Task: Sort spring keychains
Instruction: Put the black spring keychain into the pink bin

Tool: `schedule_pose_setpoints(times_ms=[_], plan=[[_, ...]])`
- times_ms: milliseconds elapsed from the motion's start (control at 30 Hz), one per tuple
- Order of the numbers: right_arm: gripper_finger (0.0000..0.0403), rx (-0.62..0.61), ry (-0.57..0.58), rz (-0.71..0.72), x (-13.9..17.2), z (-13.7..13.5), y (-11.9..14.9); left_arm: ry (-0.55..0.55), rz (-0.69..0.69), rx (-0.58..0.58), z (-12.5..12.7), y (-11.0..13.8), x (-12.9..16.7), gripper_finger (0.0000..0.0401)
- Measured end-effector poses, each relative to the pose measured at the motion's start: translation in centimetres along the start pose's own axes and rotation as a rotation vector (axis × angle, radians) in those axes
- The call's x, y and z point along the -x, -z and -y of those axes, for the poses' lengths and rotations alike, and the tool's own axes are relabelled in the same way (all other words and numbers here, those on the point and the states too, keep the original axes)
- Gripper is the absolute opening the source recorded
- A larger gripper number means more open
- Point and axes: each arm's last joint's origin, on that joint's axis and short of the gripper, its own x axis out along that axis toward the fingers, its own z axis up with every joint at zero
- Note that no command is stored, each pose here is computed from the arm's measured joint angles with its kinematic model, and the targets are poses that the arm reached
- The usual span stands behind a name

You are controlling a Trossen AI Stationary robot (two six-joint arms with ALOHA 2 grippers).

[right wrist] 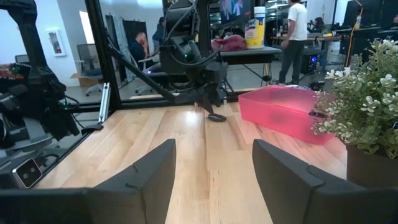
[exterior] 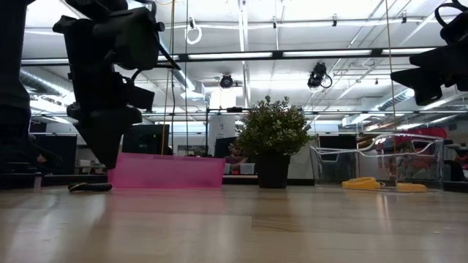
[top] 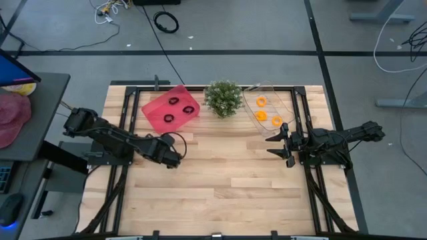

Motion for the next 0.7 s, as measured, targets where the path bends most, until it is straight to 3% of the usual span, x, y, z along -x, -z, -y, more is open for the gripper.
schedule_pose_setpoints(times_ms=[367, 467, 633, 700], plan=[[0.0215, 0.000, 0.000, 0.000, 0.0, 0.0, 0.0, 0.069, -0.147, 0.062, -2.5, 0.9, -5.2, 0.0129], [0.0215, 0.000, 0.000, 0.000, 0.0, 0.0, 0.0, 0.074, -0.148, 0.028, -2.5, 0.8, -5.1, 0.0112], [0.0215, 0.000, 0.000, 0.001, 0.0, 0.0, 0.0, 0.118, -0.092, -0.061, -1.1, -0.2, -3.6, 0.0024], [0.0215, 0.000, 0.000, 0.000, 0.0, 0.0, 0.0, 0.162, -0.044, -0.077, -0.2, -0.8, -2.6, 0.0015]])
